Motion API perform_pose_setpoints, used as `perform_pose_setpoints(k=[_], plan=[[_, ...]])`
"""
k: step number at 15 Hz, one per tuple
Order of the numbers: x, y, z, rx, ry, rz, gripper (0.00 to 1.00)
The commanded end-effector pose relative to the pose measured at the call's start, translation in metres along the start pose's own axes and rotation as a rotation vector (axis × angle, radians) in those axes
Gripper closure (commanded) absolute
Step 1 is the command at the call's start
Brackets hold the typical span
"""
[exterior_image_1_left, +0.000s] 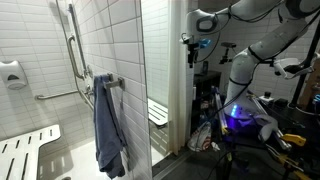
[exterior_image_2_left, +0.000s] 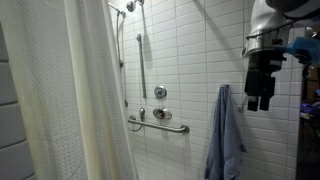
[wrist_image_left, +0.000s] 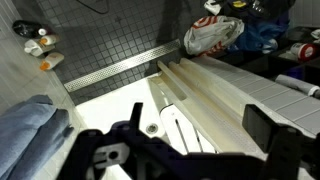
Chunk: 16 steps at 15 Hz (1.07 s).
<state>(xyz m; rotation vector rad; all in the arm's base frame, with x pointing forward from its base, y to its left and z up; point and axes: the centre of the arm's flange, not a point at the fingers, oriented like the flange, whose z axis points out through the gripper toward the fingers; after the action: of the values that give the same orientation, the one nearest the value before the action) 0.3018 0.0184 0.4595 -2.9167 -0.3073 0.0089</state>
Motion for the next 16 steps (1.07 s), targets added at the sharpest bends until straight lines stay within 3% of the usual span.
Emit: perform_pose_setpoints(k=[1,8,9,14,16], plan=[[0.055,-0.011,-0.004,-0.019,0.017,-0.06,0.0],[0.131,-0.04,-0.022,-0.047,0.139,-0.178,0.0],[0.118,-0.046,-0.02,-0.054,0.164,-0.202,0.0],[0.134,-0.071,-0.022,-0.066,0.259,-0.257,0.0],[0.136,-0.076,-0.023,-0.075,0.26,-0.267,0.0]])
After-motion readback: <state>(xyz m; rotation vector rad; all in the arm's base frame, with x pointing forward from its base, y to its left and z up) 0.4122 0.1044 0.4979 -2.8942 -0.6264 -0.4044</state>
